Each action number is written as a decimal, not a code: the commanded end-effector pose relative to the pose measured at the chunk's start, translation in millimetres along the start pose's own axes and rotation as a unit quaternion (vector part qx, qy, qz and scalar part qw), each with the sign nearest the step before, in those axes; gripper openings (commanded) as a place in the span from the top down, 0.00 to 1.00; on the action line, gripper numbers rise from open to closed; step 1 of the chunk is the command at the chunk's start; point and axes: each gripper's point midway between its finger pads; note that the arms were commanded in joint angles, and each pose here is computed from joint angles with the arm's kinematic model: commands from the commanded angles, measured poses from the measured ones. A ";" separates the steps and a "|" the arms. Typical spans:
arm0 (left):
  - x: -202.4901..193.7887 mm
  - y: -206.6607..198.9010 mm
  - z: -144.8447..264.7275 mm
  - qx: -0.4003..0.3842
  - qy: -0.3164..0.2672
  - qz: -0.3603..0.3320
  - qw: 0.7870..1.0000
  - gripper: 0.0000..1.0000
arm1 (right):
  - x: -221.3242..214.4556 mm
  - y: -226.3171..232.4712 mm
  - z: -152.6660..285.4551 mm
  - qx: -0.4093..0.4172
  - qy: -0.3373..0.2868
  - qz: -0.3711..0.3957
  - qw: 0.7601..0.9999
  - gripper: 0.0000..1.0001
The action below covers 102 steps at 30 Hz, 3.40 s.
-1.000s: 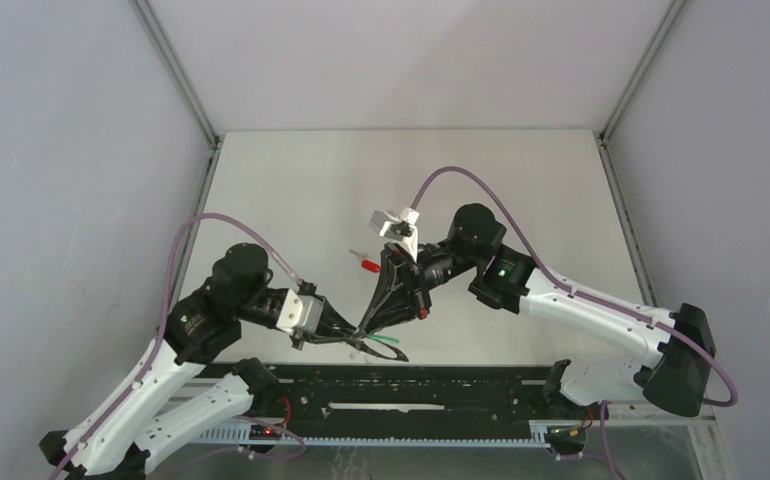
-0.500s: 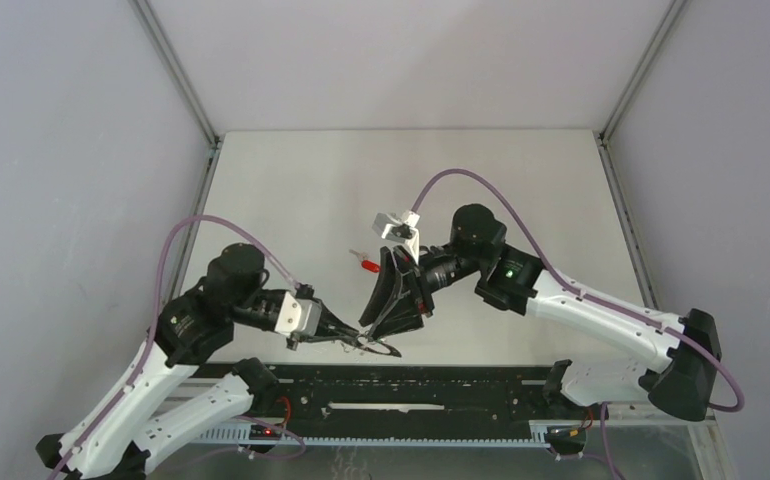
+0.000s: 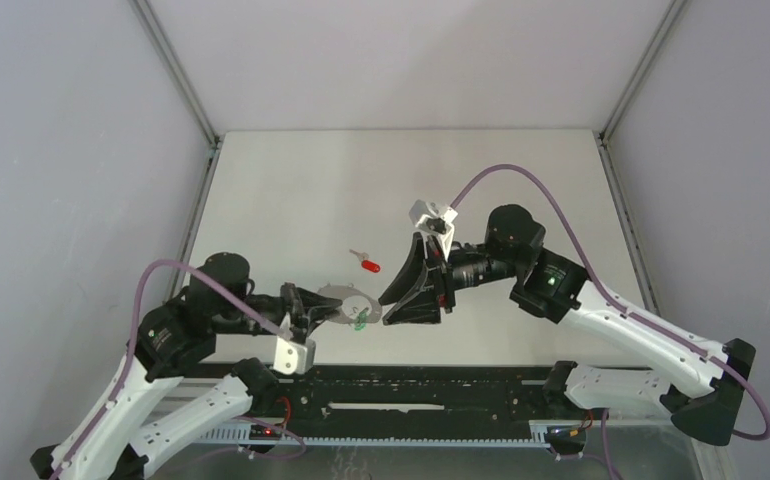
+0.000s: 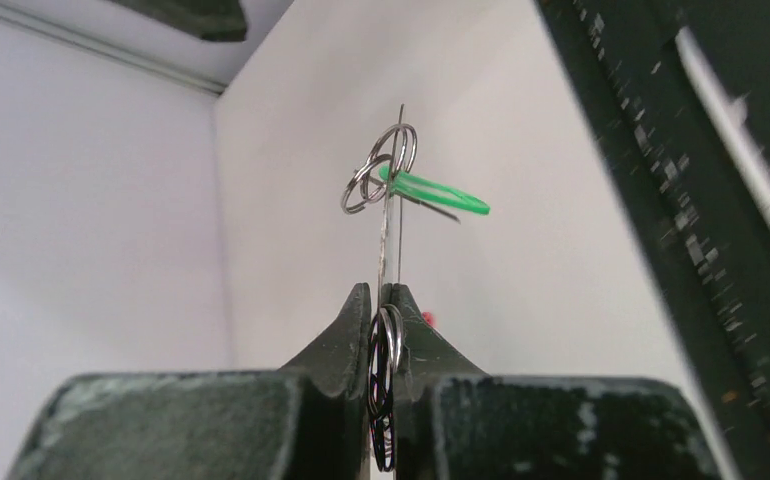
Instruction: Put the keys on the keyring
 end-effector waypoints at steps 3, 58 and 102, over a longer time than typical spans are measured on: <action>9.6 4.8 19.9 -0.011 0.024 -0.245 0.969 1.00 | 10.8 -24.6 13.1 -0.092 -0.007 0.033 0.995 0.47; 26.2 0.8 -25.3 -0.158 0.030 0.534 0.830 1.00 | -28.5 -46.5 52.1 -0.249 -0.026 -0.007 0.968 0.46; 72.9 -15.2 -8.4 -0.267 -0.085 0.573 0.771 1.00 | -17.9 -15.9 8.0 0.031 -0.113 0.041 0.992 0.19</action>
Point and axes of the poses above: each gripper's point midway between its finger pads, its own z axis back along the fingers, its own y axis along the line the jaws close on, x = y × z, and after that the axes turned 10 degrees about z, right-handed
